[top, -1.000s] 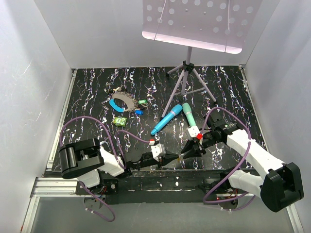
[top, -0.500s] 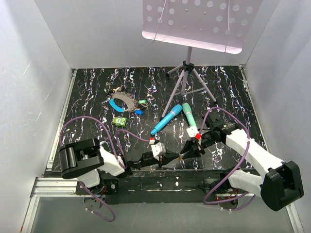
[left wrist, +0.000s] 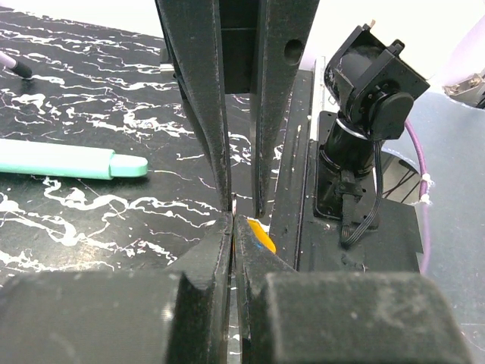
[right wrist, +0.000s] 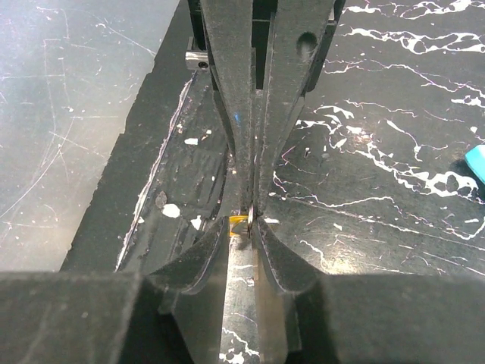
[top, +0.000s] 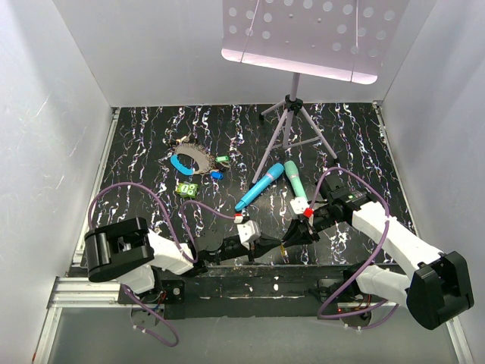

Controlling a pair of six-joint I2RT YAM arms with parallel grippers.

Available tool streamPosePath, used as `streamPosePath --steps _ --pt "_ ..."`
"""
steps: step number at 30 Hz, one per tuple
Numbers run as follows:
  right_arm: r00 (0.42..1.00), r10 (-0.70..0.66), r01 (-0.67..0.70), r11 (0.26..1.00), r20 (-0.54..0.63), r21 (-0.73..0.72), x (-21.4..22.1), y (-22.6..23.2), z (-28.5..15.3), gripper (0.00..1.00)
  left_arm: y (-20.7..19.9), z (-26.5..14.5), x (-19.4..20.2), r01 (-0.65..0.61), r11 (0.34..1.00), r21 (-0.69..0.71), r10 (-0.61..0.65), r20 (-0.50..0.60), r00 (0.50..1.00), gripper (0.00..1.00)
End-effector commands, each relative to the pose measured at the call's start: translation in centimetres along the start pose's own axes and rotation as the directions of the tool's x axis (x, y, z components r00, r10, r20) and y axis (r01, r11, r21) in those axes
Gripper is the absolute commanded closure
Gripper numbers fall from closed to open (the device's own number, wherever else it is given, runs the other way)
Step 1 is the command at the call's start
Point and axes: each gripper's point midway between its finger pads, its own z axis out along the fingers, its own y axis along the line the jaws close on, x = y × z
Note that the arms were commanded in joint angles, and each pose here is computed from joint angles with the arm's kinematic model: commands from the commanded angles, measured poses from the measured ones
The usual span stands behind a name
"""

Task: Put the keys on the keyring
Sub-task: Adjust the key.

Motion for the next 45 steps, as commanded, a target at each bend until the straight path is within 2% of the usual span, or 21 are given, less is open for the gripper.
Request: streamPosePath --steps 1,22,34,45 --pt "0.999 -0.018 0.018 1.0 0.031 -0.014 -1.1 0.2 0.0 0.74 0.2 0.6 -1.9 0.004 1.0 -0.022 -0.003 0.035 0.999 1.0" --pt "0.999 -0.008 0.009 1.0 0.032 -0.02 -1.2 0.1 0.3 0.77 0.4 0.7 -1.4 0.007 0.999 -0.035 -0.008 -0.041 0.999 1.0" --pt "1.0 -0.001 0.002 1.0 0.024 -0.004 -1.2 -0.2 0.2 0.7 0.3 0.8 -1.0 0.013 0.999 -0.029 -0.015 -0.058 0.998 1.0" --pt "1.0 0.011 -0.011 1.0 0.025 0.014 -1.6 -0.6 0.1 0.73 0.1 0.8 -0.6 0.022 1.0 -0.021 -0.023 -0.067 0.998 1.0"
